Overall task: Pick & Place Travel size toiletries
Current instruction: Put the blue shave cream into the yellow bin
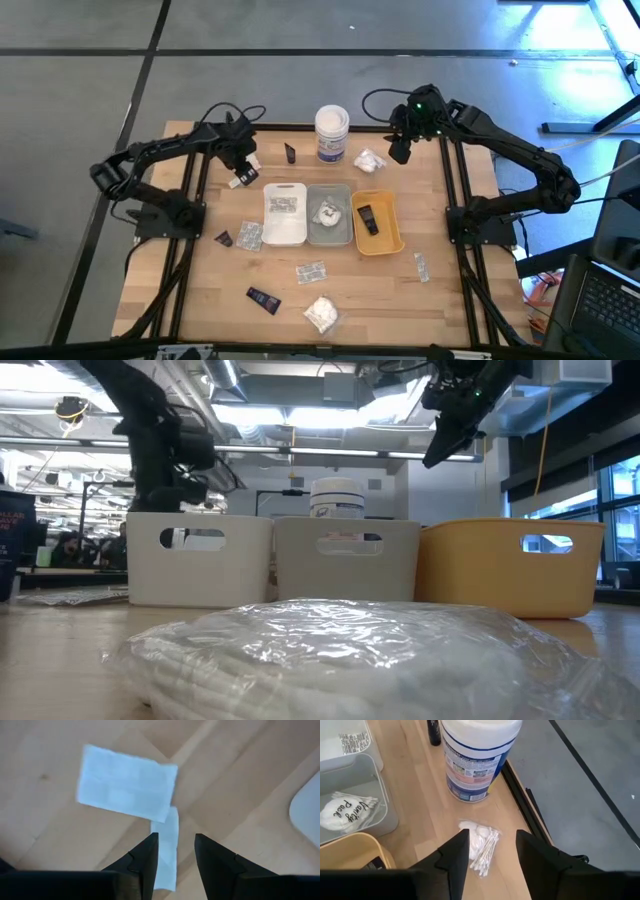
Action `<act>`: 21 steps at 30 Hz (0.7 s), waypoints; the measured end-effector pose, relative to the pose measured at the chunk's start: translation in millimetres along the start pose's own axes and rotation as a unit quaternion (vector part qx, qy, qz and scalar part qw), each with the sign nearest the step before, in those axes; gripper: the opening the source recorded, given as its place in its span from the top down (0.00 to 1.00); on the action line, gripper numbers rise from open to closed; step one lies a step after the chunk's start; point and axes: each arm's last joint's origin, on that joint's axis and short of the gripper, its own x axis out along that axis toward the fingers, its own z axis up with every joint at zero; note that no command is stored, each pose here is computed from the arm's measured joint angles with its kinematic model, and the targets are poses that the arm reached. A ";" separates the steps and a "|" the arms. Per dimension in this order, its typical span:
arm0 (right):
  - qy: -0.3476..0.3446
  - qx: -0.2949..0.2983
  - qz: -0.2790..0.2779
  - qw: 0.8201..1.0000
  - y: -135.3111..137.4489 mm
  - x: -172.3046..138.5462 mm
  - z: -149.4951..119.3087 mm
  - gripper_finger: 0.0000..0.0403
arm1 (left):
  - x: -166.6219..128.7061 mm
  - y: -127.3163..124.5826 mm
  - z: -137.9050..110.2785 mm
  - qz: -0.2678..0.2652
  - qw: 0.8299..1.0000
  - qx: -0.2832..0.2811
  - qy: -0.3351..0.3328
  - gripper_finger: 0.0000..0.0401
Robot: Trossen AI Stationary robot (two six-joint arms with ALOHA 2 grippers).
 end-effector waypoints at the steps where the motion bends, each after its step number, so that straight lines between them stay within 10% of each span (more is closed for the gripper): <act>1: -0.002 0.000 -0.001 1.000 -0.1 0.0 0.4 0.58 | -3.8 0.2 -0.2 0.005 1.000 -0.005 -0.011 0.69; 11: -0.004 0.023 -0.001 1.000 -0.1 0.0 0.8 0.53 | -33.3 9.8 3.8 0.163 0.966 -0.149 -0.136 0.71; 21: -0.004 0.023 -0.001 1.000 -0.1 0.0 0.8 0.56 | -34.5 9.7 5.9 0.149 0.958 -0.188 -0.155 0.71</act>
